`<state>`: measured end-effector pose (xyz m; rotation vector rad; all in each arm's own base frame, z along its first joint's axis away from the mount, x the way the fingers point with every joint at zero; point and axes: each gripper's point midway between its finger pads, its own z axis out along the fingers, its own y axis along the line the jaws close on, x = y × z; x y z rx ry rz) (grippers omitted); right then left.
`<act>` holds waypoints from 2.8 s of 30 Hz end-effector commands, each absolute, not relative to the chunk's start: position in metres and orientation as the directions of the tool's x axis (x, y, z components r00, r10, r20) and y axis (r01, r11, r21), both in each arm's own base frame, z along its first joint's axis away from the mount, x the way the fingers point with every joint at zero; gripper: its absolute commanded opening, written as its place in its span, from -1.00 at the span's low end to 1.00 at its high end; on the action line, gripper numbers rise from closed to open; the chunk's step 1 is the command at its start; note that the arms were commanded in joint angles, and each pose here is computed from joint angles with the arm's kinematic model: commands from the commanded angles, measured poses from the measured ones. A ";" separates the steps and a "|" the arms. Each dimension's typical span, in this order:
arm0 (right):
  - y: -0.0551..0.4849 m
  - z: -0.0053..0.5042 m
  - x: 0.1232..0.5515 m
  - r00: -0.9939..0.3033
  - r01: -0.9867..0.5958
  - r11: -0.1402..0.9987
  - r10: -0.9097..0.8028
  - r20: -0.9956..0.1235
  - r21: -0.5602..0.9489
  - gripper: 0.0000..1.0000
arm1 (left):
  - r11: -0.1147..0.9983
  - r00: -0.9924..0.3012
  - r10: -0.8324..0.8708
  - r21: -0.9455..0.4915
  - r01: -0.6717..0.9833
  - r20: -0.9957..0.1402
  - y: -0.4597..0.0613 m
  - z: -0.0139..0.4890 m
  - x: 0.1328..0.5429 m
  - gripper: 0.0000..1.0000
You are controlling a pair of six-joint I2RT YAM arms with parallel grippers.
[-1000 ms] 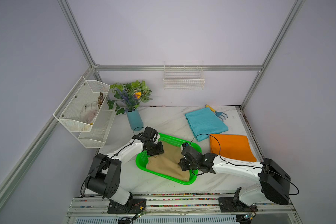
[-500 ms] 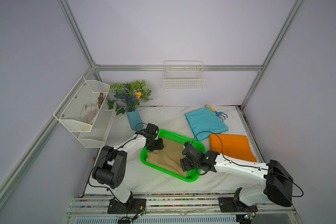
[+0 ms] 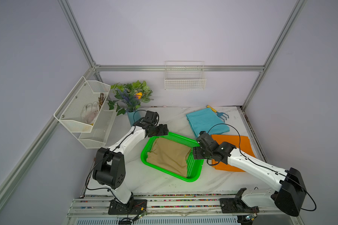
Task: Put the folded long pants in the basket
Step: Place the long pant in the basket, then adjust the basket at the center of the board, then adjust the long pant at the center of the board.
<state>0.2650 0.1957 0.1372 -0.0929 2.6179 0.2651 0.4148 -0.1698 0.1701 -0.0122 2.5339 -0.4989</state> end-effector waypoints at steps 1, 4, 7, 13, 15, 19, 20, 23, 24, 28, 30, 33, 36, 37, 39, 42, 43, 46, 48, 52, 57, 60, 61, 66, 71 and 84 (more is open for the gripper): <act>0.197 0.126 0.257 -0.909 -0.097 0.961 0.021 -0.416 0.260 0.55 | 0.907 -0.749 -0.145 -0.389 0.160 -0.646 -0.173 0.235 0.427 0.84; 0.199 0.112 0.260 -0.928 -0.071 0.943 0.057 -0.368 0.326 0.46 | 0.884 -0.696 -0.197 -0.432 0.178 -0.690 -0.177 0.259 0.433 0.84; 0.200 0.098 0.263 -0.944 -0.051 0.939 0.065 -0.322 0.340 0.36 | 0.864 -0.664 -0.241 -0.468 0.185 -0.708 -0.180 0.269 0.437 0.84; 0.219 0.092 0.277 -0.946 -0.093 0.917 0.040 -0.322 0.387 0.10 | 0.857 -0.674 -0.250 -0.483 0.181 -0.696 -0.182 0.263 0.437 0.85; 0.233 0.096 0.286 -0.942 -0.150 0.902 -0.007 -0.335 0.404 0.04 | 0.854 -0.684 -0.248 -0.488 0.180 -0.686 -0.183 0.259 0.437 0.85; 0.253 0.094 0.309 -0.936 -0.223 0.894 -0.085 -0.343 0.388 -0.04 | 0.842 -0.693 -0.261 -0.509 0.177 -0.672 -0.187 0.255 0.438 0.85; 0.255 0.092 0.316 -0.933 -0.234 0.899 -0.100 -0.345 0.371 -0.03 | 0.838 -0.693 -0.265 -0.515 0.178 -0.671 -0.188 0.255 0.438 0.85; 0.265 0.090 0.340 -0.914 -0.285 0.903 -0.155 -0.374 0.323 -0.02 | 0.822 -0.700 -0.280 -0.540 0.179 -0.657 -0.192 0.252 0.441 0.85; 0.269 0.090 0.348 -0.908 -0.305 0.900 -0.176 -0.381 0.311 0.01 | 0.815 -0.703 -0.285 -0.551 0.179 -0.651 -0.194 0.252 0.443 0.85; 0.272 0.106 0.383 -0.881 -0.330 0.911 -0.203 -0.427 0.249 0.21 | 0.791 -0.712 -0.308 -0.585 0.176 -0.631 -0.204 0.250 0.454 0.84; 0.268 0.122 0.399 -0.867 -0.324 0.912 -0.180 -0.464 0.252 0.29 | 0.787 -0.713 -0.306 -0.589 0.183 -0.631 -0.212 0.250 0.463 0.83; 0.252 0.144 0.422 -0.856 -0.296 0.918 -0.133 -0.500 0.263 0.46 | 0.772 -0.720 -0.298 -0.602 0.204 -0.627 -0.230 0.250 0.478 0.83; 0.229 0.159 0.442 -0.845 -0.265 0.931 -0.099 -0.526 0.251 0.48 | 0.740 -0.733 -0.295 -0.632 0.230 -0.613 -0.254 0.251 0.496 0.83; 0.222 0.162 0.448 -0.841 -0.252 0.937 -0.088 -0.533 0.243 0.48 | 0.732 -0.734 -0.293 -0.638 0.240 -0.613 -0.261 0.251 0.502 0.83; 0.199 0.166 0.463 -0.836 -0.205 0.952 -0.050 -0.547 0.226 0.49 | 0.719 -0.738 -0.280 -0.644 0.262 -0.614 -0.278 0.248 0.516 0.83; 0.159 0.172 0.486 -0.832 -0.125 0.967 0.020 -0.555 0.222 0.50 | 0.703 -0.745 -0.290 -0.662 0.260 -0.601 -0.296 0.241 0.539 0.82; 0.146 0.171 0.493 -0.832 -0.094 0.969 0.051 -0.552 0.230 0.50 | 0.695 -0.747 -0.304 -0.674 0.250 -0.591 -0.300 0.239 0.547 0.82; 0.098 0.166 0.514 -0.830 0.023 0.962 0.170 -0.532 0.273 0.50 | 0.689 -0.755 -0.328 -0.691 0.220 -0.567 -0.311 0.222 0.566 0.82; 0.068 0.156 0.527 -0.824 0.103 0.948 0.251 -0.509 0.301 0.50 | 0.704 -0.752 -0.334 -0.681 0.202 -0.568 -0.315 0.207 0.577 0.82; 0.027 0.130 0.540 -0.822 0.200 0.919 0.346 -0.453 0.339 0.51 | 0.708 -0.754 -0.362 -0.688 0.160 -0.548 -0.318 0.179 0.593 0.82; -0.026 0.103 0.550 -0.782 0.341 0.884 0.456 -0.425 0.321 0.49 | 0.707 -0.774 -0.368 -0.696 0.128 -0.516 -0.323 0.144 0.604 0.83; -0.047 0.094 0.555 -0.761 0.377 0.861 0.498 -0.416 0.342 0.48 | 0.710 -0.795 -0.354 -0.695 0.113 -0.492 -0.325 0.126 0.601 0.83; -0.050 0.092 0.556 -0.761 0.377 0.860 0.499 -0.414 0.344 0.48 | 0.708 -0.803 -0.349 -0.697 0.111 -0.483 -0.326 0.121 0.599 0.83; -0.055 0.074 0.551 -0.795 0.340 0.878 0.460 -0.395 0.338 0.59 | 0.689 -0.849 -0.325 -0.719 0.089 -0.416 -0.333 0.102 0.582 0.83; -0.036 0.059 0.545 -0.831 0.272 0.864 0.433 -0.349 0.423 0.68 | 0.677 -0.876 -0.295 -0.730 0.092 -0.383 -0.346 0.093 0.565 0.83; 0.069 0.046 0.486 -0.915 0.159 0.812 0.336 -0.226 0.562 0.62 | 0.656 -0.895 -0.291 -0.752 0.070 -0.338 -0.349 0.080 0.541 0.83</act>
